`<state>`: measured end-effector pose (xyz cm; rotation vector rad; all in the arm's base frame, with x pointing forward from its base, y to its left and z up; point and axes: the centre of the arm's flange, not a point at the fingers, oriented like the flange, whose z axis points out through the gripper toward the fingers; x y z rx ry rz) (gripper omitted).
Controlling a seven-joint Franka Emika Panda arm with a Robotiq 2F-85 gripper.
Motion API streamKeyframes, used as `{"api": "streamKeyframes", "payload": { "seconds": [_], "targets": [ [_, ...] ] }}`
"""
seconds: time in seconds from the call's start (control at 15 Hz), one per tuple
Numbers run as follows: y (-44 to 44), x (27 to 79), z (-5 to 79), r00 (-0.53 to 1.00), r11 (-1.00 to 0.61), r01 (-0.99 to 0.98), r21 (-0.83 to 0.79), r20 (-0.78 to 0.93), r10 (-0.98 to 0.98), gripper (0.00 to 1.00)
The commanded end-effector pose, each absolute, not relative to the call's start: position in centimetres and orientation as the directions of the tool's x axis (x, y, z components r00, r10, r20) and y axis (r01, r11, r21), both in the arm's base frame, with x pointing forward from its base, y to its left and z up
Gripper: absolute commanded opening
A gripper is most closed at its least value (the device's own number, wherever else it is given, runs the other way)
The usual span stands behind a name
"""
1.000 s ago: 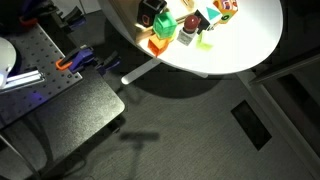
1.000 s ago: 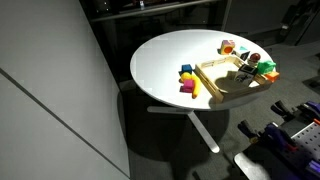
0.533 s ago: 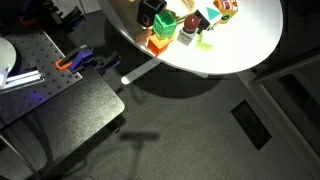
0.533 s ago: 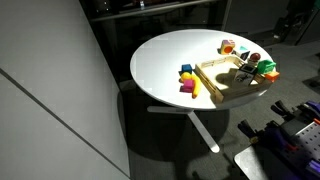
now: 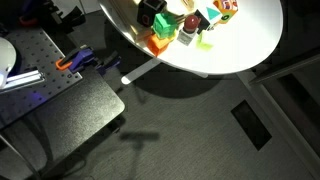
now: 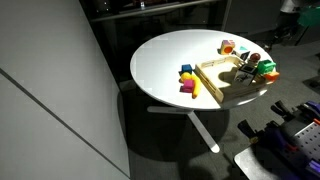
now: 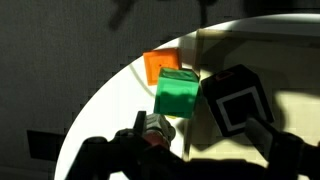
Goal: Put the green block on the tray
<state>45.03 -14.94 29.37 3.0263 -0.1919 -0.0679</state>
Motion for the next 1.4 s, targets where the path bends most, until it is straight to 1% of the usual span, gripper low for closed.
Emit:
{"api": "streamKeyframes", "payload": {
  "seconds": [0.0,1.33],
  "targets": [
    [-15.9,46.0,27.4,0.986,-0.978,-0.157,0.141,-0.029,-0.162,1.00],
    [-17.2,47.2,19.9,0.979,-0.966,-0.182,0.182,-0.058,-0.195,1.00]
  ]
}}
